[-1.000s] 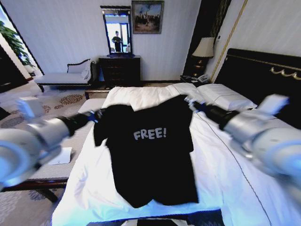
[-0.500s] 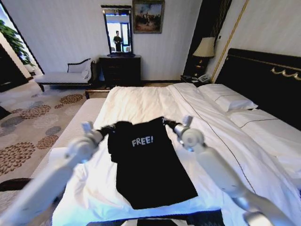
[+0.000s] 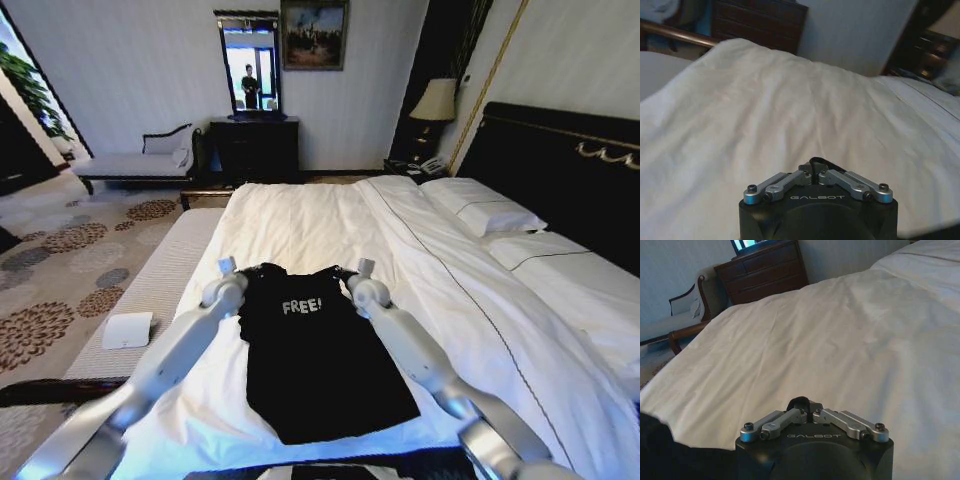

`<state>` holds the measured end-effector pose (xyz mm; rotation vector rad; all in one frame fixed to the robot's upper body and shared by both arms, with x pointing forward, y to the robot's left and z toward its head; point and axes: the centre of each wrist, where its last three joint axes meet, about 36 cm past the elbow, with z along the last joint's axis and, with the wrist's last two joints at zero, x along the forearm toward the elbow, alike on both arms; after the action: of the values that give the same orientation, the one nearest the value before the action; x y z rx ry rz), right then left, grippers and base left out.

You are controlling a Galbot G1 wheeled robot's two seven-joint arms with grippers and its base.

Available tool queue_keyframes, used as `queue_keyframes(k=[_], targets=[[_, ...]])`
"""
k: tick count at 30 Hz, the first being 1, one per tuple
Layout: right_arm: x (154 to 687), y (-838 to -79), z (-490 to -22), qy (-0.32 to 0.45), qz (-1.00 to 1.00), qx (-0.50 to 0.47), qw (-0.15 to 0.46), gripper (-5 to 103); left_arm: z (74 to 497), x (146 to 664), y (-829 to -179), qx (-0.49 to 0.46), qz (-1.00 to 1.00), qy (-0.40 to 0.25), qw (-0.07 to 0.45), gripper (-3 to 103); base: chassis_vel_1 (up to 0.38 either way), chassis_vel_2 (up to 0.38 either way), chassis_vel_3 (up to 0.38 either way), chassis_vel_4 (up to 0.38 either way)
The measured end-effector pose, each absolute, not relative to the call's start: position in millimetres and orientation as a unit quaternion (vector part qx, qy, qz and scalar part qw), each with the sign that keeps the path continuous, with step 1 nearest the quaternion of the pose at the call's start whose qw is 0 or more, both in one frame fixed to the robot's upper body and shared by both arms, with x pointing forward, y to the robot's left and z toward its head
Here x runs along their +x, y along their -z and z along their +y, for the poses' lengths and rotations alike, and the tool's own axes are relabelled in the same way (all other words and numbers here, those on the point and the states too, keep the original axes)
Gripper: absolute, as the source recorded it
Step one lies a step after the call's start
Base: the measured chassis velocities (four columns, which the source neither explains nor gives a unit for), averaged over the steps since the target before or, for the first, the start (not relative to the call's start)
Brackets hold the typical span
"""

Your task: Fold the clothes on the bed.

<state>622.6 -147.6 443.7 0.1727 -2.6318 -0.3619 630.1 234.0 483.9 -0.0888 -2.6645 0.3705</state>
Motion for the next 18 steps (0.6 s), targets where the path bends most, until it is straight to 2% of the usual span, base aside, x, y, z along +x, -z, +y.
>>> queue_keyframes(k=[2, 7, 11, 18], targets=[[658, -445, -149, 0.129, -0.963, 0.048, 0.232, 0, 233, 659, -487, -0.014, -0.966, -0.13, 0.221, 1, 0.0, 0.0, 0.0, 0.0], [701, -461, -151, 0.119, -0.964, 0.007, 0.236, 0, 236, 691, -492, 0.006, -0.969, -0.122, 0.216, 1, 0.0, 0.0, 0.0, 0.0], [713, -459, -155, 0.117, -0.963, -0.008, 0.244, 0, 235, 703, -493, 0.012, -0.968, -0.119, 0.219, 1, 0.0, 0.0, 0.0, 0.0], [732, -430, -168, 0.101, -0.962, -0.036, 0.252, 0, 191, 730, -479, 0.011, -0.967, -0.107, 0.233, 1, 0.0, 0.0, 0.0, 0.0]])
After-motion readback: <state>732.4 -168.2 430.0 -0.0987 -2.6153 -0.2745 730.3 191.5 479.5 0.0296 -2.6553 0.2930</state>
